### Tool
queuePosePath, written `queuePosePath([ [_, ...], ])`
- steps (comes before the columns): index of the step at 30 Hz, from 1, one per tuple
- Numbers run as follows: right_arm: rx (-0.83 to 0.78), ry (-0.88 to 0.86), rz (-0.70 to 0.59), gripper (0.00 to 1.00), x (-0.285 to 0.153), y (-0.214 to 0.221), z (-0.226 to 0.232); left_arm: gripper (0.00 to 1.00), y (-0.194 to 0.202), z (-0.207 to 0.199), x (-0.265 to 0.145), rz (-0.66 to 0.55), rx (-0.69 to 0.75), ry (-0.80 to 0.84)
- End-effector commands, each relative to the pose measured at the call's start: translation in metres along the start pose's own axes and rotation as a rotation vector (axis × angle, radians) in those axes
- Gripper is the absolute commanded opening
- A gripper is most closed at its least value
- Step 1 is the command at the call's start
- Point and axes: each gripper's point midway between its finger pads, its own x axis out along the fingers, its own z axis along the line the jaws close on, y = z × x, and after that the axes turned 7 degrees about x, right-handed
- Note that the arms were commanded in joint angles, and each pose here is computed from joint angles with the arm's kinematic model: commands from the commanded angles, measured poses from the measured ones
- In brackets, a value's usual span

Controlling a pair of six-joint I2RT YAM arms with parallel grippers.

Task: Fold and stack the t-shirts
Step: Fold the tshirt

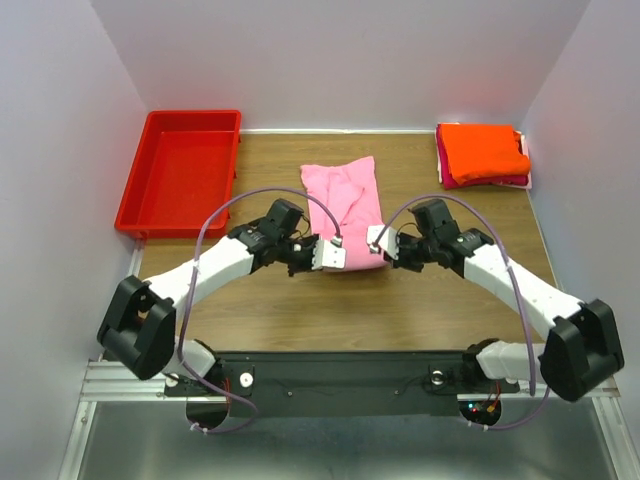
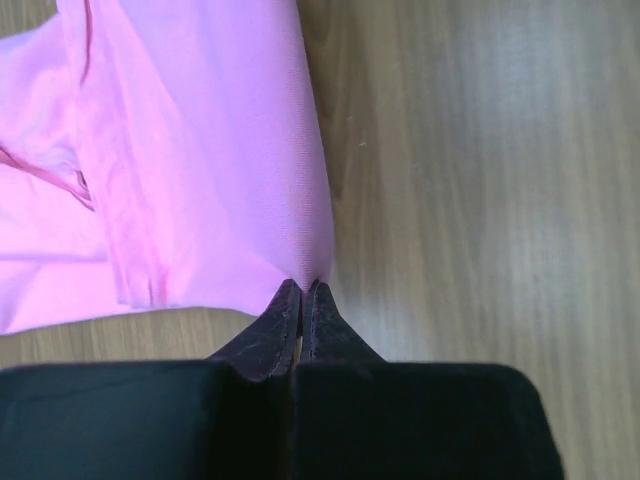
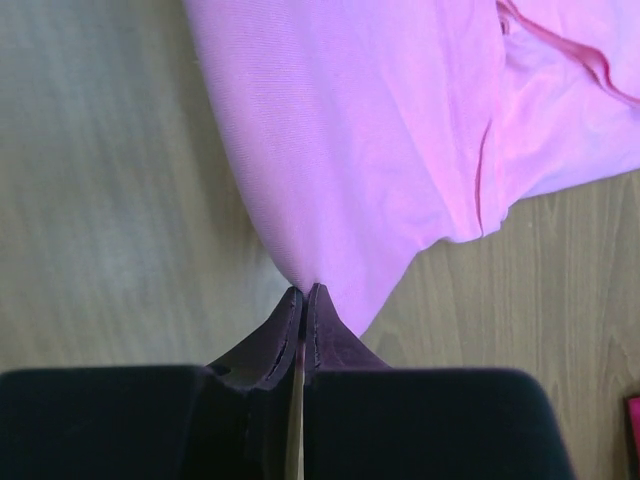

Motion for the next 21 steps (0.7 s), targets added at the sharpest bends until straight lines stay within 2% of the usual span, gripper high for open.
queuePosePath([
  [1,-0.031,-0.085,-0.025,0.01,-0.030,-0.014,0.040,0.00,-0.028,-0.042,-0.020,-0.061,0.031,0.131],
  [7,-0.115,-0.234,-0.103,0.01,-0.065,-0.036,0.110,0.00,-0.055,-0.111,-0.033,-0.119,0.089,0.282],
  [11,-0.105,-0.267,-0.138,0.00,-0.078,-0.050,0.125,0.00,-0.068,-0.128,-0.044,-0.164,0.070,0.310],
  [16,-0.142,-0.240,-0.085,0.00,-0.078,-0.056,0.109,0.00,-0.073,-0.112,-0.048,-0.149,0.025,0.235],
  [21,-0.183,-0.177,0.026,0.01,-0.057,-0.054,0.076,0.00,-0.072,-0.066,-0.056,-0.189,-0.051,0.154],
])
